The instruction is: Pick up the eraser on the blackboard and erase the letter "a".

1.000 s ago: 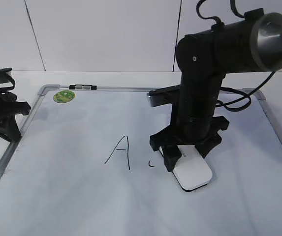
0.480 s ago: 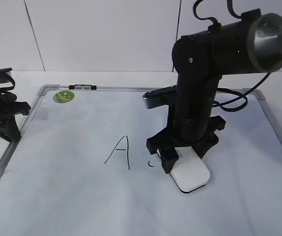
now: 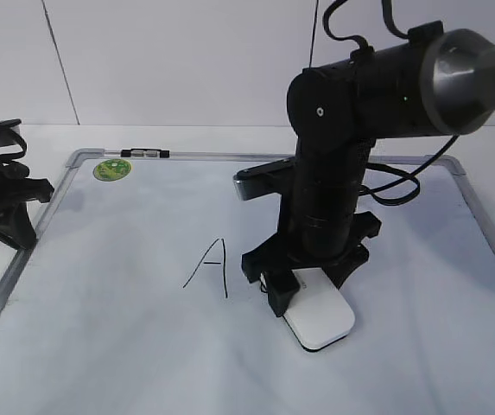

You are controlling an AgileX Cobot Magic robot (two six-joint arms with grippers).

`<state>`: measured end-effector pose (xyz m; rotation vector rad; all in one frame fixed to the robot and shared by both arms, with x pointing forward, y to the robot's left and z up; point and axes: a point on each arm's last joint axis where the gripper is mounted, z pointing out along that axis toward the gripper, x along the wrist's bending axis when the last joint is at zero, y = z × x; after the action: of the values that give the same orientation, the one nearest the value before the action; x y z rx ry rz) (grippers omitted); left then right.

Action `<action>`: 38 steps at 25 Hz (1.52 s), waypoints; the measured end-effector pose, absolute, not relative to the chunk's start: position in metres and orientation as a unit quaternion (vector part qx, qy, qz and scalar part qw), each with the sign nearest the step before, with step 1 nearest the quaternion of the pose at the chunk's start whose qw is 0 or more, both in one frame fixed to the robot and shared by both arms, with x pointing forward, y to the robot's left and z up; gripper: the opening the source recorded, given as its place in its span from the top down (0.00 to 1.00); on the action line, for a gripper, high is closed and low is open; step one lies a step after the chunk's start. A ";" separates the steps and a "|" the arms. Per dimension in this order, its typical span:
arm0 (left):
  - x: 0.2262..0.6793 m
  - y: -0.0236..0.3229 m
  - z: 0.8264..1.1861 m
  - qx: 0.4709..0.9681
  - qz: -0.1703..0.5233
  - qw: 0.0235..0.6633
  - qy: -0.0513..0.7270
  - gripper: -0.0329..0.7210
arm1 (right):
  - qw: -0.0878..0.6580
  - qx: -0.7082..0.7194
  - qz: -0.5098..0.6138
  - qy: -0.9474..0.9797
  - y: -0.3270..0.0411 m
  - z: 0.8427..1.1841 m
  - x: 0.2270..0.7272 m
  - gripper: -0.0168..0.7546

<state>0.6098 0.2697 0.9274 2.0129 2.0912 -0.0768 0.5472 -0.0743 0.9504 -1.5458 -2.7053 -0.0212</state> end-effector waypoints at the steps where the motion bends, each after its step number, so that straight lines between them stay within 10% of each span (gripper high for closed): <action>1: 0.610 0.270 0.927 0.688 -0.026 0.119 0.715 0.93 | 0.016 -0.496 -0.008 -0.868 -0.074 0.950 0.547 0.29; 38: 0.610 0.269 0.927 0.687 -0.027 0.121 0.716 0.93 | -0.041 -0.520 0.026 -0.853 -0.087 0.955 0.558 0.29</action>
<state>0.6101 0.2694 0.9275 2.0058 2.0918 -0.0784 0.5578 -0.0867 0.9546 -1.6762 -2.7516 0.0833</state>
